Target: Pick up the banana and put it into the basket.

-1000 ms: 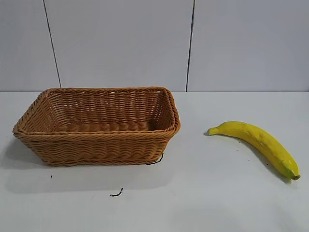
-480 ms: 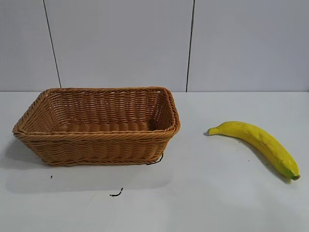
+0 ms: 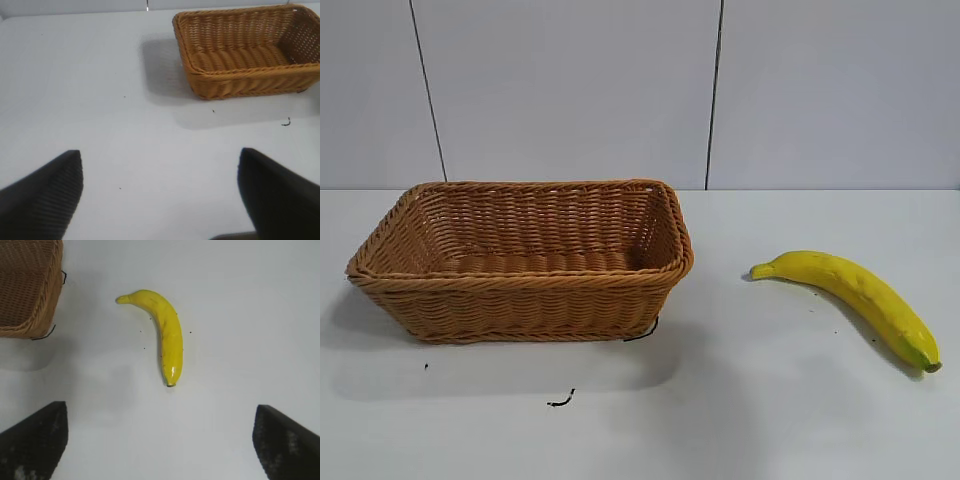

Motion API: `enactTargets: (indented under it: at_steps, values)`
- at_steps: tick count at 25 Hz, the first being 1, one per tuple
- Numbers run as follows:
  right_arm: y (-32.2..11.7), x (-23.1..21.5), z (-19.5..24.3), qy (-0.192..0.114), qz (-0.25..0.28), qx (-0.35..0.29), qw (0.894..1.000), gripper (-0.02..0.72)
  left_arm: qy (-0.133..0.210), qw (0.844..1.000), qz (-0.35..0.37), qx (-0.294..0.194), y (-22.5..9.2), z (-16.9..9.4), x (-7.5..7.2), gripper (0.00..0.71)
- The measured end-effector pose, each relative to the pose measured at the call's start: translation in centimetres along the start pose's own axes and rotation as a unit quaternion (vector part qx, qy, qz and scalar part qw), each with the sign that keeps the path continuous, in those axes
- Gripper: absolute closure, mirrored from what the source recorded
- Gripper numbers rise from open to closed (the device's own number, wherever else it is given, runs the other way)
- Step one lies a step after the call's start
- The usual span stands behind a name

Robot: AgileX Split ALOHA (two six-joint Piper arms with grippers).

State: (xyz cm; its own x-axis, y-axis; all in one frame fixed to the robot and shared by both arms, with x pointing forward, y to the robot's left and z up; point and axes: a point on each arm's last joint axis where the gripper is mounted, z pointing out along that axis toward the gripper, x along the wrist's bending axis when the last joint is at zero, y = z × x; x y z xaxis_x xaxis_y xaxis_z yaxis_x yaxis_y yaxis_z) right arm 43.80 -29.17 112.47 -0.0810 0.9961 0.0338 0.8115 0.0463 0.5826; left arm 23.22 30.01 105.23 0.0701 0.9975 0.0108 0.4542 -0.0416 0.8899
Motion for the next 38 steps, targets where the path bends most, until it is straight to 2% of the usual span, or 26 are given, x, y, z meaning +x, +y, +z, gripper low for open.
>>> enactTargets:
  at_steps: [9, 17, 27, 38]
  values:
    - [7.0, -0.9, 7.7, 0.013, -0.078, 0.087, 0.993, 0.014, 0.0, 1.0, 0.0, 0.0, 0.0, 0.0, 0.0, 0.075]
    - [7.5, -0.3, 14.1, 0.042, -0.121, 0.141, 0.982, 0.014, 0.0, 1.0, 0.0, 0.0, 0.0, 0.0, 0.0, 0.075]
    - [5.3, -0.2, 23.5, 0.052, -0.101, 0.222, 0.968, 0.014, 0.0, 1.0, 0.0, 0.0, 0.0, 0.0, 0.0, 0.075]
    - [2.8, -0.7, 30.4, 0.039, -0.084, 0.237, 0.967, 0.014, 0.0, 1.0, 0.0, 0.0, 0.0, 0.0, 0.0, 0.075]
